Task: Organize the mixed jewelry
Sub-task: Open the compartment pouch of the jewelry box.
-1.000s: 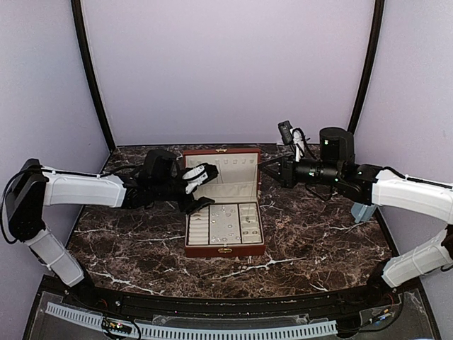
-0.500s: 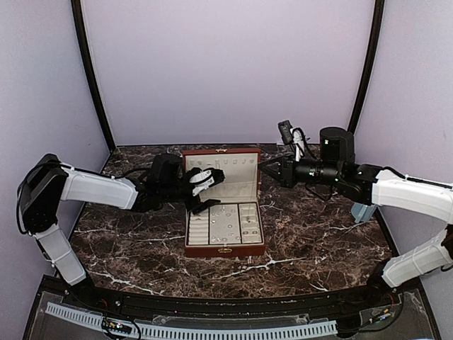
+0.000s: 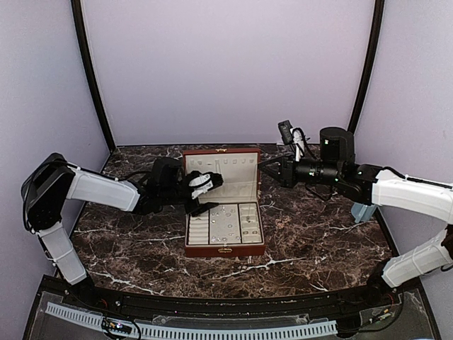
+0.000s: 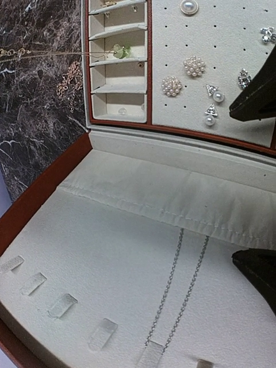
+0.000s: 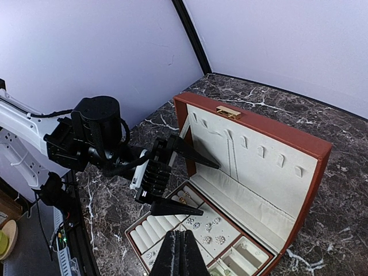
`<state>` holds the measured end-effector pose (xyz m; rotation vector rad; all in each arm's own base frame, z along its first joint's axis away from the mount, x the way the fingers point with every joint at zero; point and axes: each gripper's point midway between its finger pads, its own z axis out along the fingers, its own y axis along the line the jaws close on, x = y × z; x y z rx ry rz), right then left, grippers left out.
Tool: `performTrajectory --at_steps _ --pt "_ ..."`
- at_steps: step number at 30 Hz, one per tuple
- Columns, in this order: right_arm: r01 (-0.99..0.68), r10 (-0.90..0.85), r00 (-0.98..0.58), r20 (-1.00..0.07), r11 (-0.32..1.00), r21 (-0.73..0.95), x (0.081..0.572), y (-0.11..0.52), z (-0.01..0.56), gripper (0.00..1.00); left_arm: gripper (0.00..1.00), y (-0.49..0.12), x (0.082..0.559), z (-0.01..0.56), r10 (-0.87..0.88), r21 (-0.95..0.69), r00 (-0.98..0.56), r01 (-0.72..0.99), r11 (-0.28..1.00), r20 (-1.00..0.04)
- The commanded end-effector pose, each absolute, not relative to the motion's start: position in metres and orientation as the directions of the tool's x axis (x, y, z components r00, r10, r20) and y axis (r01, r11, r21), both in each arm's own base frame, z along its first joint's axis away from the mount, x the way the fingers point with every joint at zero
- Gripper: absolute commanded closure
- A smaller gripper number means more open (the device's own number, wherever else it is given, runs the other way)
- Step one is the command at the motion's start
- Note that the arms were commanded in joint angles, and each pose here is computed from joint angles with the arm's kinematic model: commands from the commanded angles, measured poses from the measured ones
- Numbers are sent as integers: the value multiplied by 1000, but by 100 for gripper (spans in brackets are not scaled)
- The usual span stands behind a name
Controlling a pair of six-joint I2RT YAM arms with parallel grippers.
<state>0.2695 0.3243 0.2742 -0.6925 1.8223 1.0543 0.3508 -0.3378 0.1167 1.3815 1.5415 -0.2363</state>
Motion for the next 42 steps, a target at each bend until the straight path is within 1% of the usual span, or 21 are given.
performTrajectory --at_steps 1,8,12,17,20,22,25,26,27,29,34,38,42 --pt "-816 -8 -410 -912 450 363 265 328 286 100 20 -318 354 96 661 414 82 834 364 -746" --pt "-818 -1 -404 -915 447 361 264 327 290 100 21 -313 344 86 658 361 23 850 383 -753" --pt "-823 4 -396 -918 442 357 264 327 294 100 21 -310 348 87 653 362 6 837 412 -757" --pt "-821 6 -399 -917 444 359 264 327 293 100 21 -315 346 105 625 384 55 830 405 -778" --pt "-819 3 -402 -916 446 361 265 327 291 100 23 -320 339 119 624 436 116 812 388 -772" --pt "-819 3 -404 -915 443 363 265 328 290 100 25 -320 340 128 626 471 143 788 396 -767" --pt "-821 5 -405 -914 437 367 265 330 291 100 36 -313 344 134 645 520 150 737 432 -750" --pt "-821 7 -405 -914 437 367 265 330 291 100 38 -313 346 140 640 543 176 717 438 -748" --pt "-821 8 -406 -914 435 368 265 330 291 100 39 -307 349 138 657 563 168 692 453 -735" --pt "-822 8 -406 -914 434 369 265 330 291 100 42 -303 353 141 673 597 180 656 461 -717" --pt "-822 8 -410 -912 429 374 265 331 290 100 46 -302 363 141 695 625 172 620 474 -698" --pt "-821 8 -410 -912 432 373 265 331 290 100 47 -304 368 146 697 641 179 593 487 -695" --pt "-819 7 -411 -911 436 373 265 330 288 100 47 -309 370 148 687 631 180 603 488 -704"
